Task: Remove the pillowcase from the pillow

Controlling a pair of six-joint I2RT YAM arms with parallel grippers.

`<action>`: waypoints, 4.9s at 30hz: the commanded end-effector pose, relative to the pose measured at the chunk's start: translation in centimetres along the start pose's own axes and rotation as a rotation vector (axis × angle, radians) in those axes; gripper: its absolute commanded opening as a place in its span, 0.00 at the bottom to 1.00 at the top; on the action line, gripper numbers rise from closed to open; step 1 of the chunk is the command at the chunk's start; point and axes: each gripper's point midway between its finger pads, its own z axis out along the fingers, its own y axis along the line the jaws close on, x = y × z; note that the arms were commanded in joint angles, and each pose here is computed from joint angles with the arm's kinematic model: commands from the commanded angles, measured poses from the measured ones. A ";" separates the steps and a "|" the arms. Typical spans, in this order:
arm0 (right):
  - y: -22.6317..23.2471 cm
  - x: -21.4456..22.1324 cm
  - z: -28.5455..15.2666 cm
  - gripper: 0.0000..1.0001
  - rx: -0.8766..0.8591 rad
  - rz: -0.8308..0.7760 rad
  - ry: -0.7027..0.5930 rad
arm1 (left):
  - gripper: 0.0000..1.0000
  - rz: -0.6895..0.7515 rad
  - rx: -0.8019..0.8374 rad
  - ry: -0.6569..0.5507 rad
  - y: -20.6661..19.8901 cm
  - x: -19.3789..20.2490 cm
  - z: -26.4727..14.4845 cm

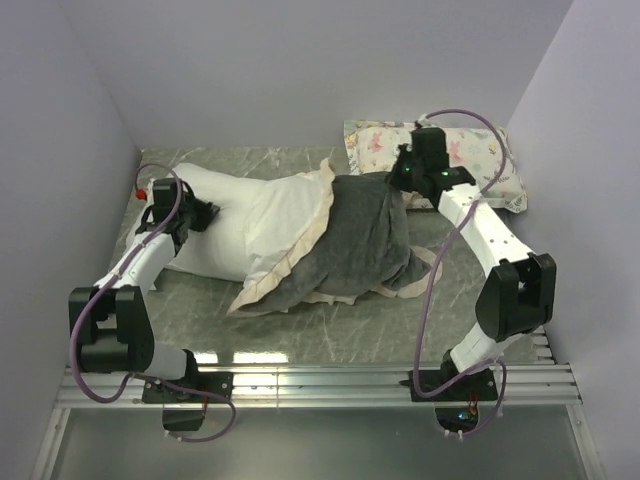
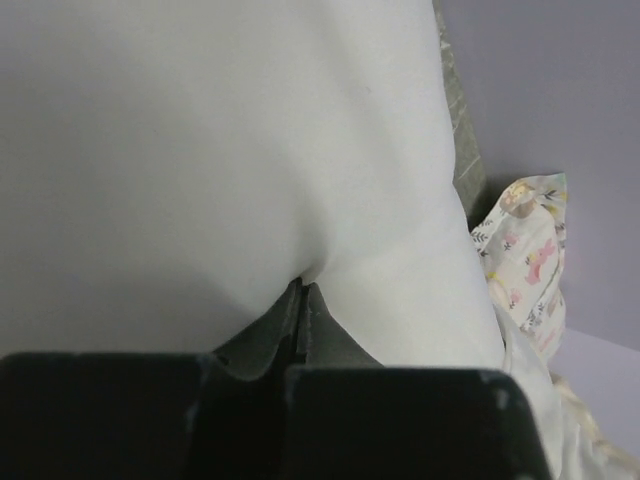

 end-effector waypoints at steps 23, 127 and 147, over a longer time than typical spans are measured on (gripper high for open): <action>-1.1 -2.1 -6.9 0.30 -0.019 -0.026 -0.155 | 0.77 0.344 0.050 -0.070 -3.4 -1.5 -8.0; 12.9 26.3 -10.4 0.96 0.110 -0.620 -0.009 | 0.01 0.174 0.179 -0.108 -6.7 -0.3 -9.4; -0.5 20.5 -12.8 0.04 0.229 -0.361 -0.018 | 0.00 0.167 0.167 -0.223 -8.7 -8.6 -9.6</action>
